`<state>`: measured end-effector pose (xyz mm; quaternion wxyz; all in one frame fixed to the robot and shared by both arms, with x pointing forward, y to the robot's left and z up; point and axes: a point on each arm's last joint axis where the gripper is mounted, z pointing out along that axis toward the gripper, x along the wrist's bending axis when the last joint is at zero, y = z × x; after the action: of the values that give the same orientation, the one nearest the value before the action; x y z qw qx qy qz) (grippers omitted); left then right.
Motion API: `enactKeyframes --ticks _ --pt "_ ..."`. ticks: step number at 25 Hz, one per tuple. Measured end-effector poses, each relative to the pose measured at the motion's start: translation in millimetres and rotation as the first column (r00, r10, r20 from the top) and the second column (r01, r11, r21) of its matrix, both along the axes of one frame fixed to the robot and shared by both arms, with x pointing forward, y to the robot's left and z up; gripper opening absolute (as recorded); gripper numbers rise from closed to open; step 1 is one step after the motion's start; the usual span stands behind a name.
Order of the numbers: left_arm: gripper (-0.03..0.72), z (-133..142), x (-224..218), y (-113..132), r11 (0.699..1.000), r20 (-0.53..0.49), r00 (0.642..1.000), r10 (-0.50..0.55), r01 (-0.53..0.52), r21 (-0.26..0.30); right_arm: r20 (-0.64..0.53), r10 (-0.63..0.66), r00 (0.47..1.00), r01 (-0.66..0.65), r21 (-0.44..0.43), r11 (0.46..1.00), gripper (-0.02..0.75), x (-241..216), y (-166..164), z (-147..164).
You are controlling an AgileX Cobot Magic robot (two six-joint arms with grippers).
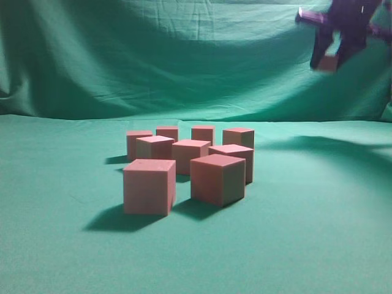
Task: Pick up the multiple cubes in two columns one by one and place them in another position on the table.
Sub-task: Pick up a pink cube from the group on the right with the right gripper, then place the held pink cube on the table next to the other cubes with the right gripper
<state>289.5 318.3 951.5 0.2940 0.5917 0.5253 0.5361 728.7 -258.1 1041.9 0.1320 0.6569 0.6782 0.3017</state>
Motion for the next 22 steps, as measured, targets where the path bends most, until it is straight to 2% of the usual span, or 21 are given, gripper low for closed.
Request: enactKeyframes --ticks 5,10,16,19,22 --pt "0.0 0 0 0 1.0 0.0 1.0 0.0 0.0 0.0 0.019 0.07 0.997 -0.07 -0.011 0.998 0.268 -48 1 76" --pt "0.0 0 0 0 1.0 0.0 1.0 0.0 0.0 0.0 0.086 0.109 0.99 -0.112 0.033 0.993 0.268 -106 4 116" --pt "0.0 0 0 0 1.0 0.0 1.0 0.0 0.0 0.0 0.111 0.322 0.94 -0.328 0.039 0.944 0.268 -176 41 108" --pt "0.0 0 0 0 1.0 0.0 1.0 0.0 0.0 0.0 0.084 0.471 0.878 -0.474 0.021 0.88 0.268 -205 73 96" --pt "0.0 0 0 0 1.0 0.0 1.0 0.0 0.0 0.0 0.047 0.609 0.792 -0.611 0.026 0.791 0.268 -231 114 84"
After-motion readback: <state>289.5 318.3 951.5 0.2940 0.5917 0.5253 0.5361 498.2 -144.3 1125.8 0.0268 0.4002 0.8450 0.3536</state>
